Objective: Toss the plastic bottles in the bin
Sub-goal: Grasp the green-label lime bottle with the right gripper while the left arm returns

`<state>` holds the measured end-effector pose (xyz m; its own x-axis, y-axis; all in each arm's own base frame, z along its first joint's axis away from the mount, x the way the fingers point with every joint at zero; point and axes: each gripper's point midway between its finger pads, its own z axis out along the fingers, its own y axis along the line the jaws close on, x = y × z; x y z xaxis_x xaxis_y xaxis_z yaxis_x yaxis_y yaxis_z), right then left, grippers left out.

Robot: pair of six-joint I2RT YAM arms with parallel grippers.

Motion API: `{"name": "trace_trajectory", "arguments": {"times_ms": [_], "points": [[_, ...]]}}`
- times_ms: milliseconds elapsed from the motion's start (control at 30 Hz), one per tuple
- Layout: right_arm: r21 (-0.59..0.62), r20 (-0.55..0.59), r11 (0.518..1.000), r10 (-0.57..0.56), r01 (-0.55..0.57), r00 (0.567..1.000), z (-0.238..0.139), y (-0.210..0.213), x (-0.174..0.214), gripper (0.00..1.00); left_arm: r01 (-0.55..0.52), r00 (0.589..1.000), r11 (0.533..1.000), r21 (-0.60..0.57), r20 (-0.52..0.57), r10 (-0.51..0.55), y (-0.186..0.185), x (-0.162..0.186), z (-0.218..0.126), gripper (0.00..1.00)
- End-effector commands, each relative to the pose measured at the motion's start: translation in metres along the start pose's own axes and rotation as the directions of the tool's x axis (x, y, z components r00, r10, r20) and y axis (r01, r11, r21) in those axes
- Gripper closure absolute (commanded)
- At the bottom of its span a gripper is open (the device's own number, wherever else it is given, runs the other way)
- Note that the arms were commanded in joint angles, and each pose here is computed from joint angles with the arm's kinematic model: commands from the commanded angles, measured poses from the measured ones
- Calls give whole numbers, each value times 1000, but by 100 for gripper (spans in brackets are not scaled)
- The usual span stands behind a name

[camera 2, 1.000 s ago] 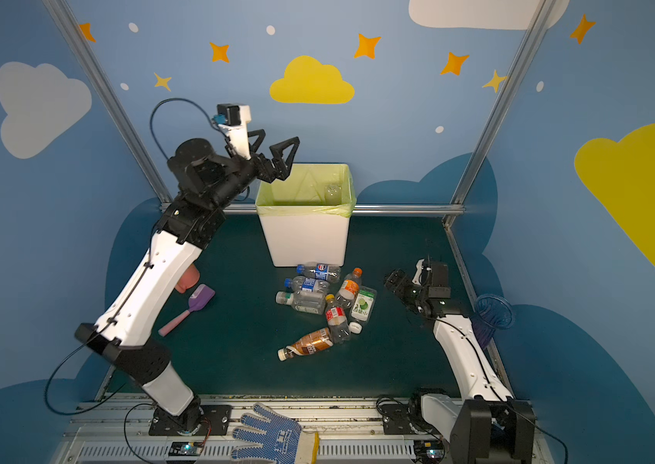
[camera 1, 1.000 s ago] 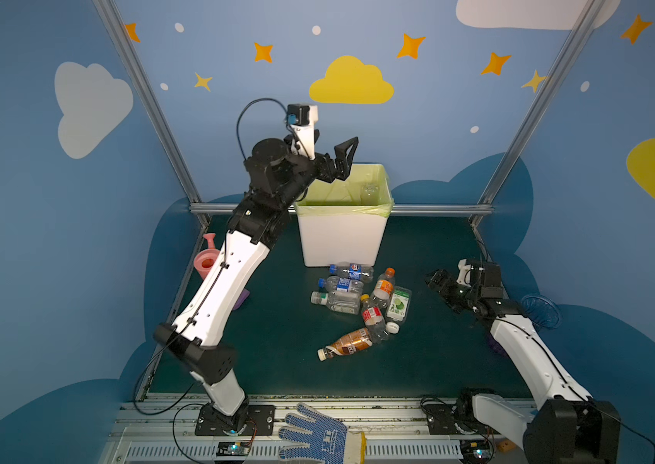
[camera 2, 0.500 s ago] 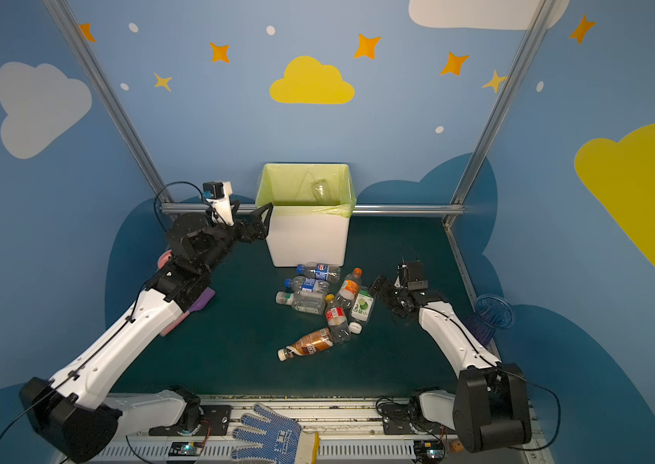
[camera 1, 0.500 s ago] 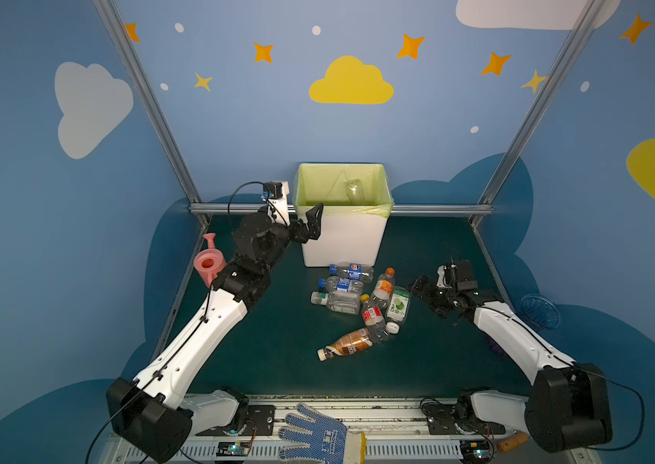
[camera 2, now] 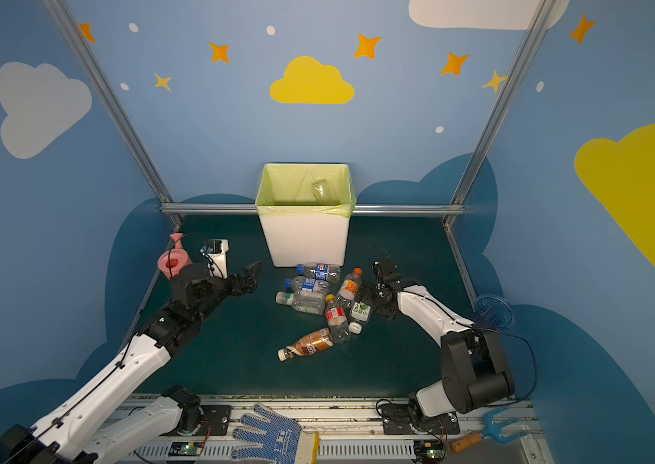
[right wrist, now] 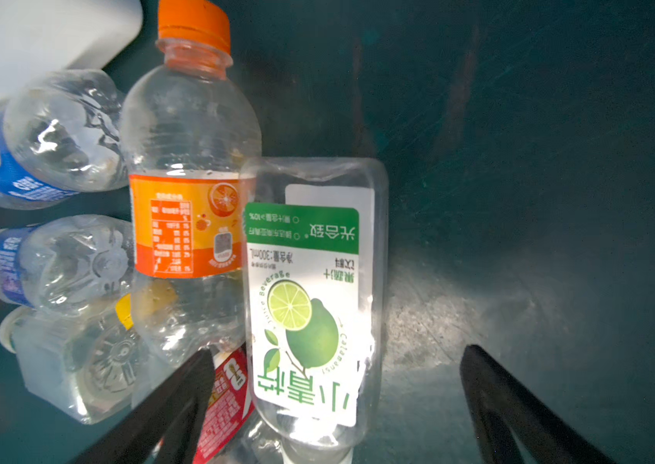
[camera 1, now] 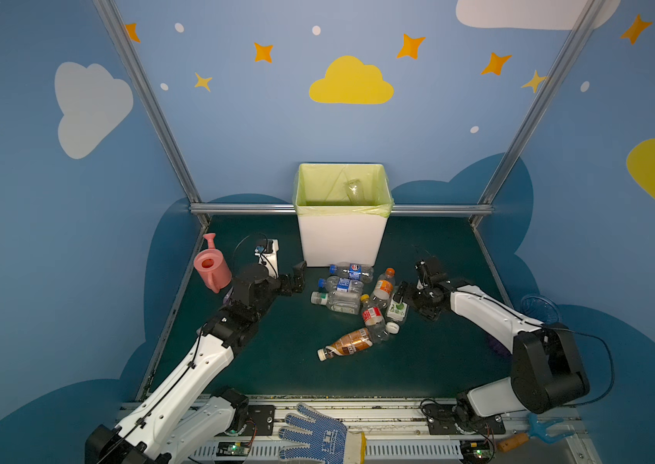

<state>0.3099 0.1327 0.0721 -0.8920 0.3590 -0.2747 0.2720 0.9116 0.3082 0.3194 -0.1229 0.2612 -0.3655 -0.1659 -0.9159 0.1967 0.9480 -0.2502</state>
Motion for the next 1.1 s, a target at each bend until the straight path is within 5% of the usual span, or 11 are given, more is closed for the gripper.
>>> {"name": "trace_trajectory", "arguments": {"times_ms": [0, 700, 1067], "points": [[43, -9, 999, -17, 17, 1000, 2, 1, 0, 6, 55, 998, 998, -37, 20, -55, 12, 8, -9, 0], [223, -51, 971, -79, 89, 996, 18, -24, -1, 23, 75, 997, 994, -80, 15, -74, 24, 20, -15, 0], [231, -57, 971, -52, 64, 997, 9, -43, 1, 21, 79, 997, 994, -76, 6, -79, 22, 22, -8, 0]]}}
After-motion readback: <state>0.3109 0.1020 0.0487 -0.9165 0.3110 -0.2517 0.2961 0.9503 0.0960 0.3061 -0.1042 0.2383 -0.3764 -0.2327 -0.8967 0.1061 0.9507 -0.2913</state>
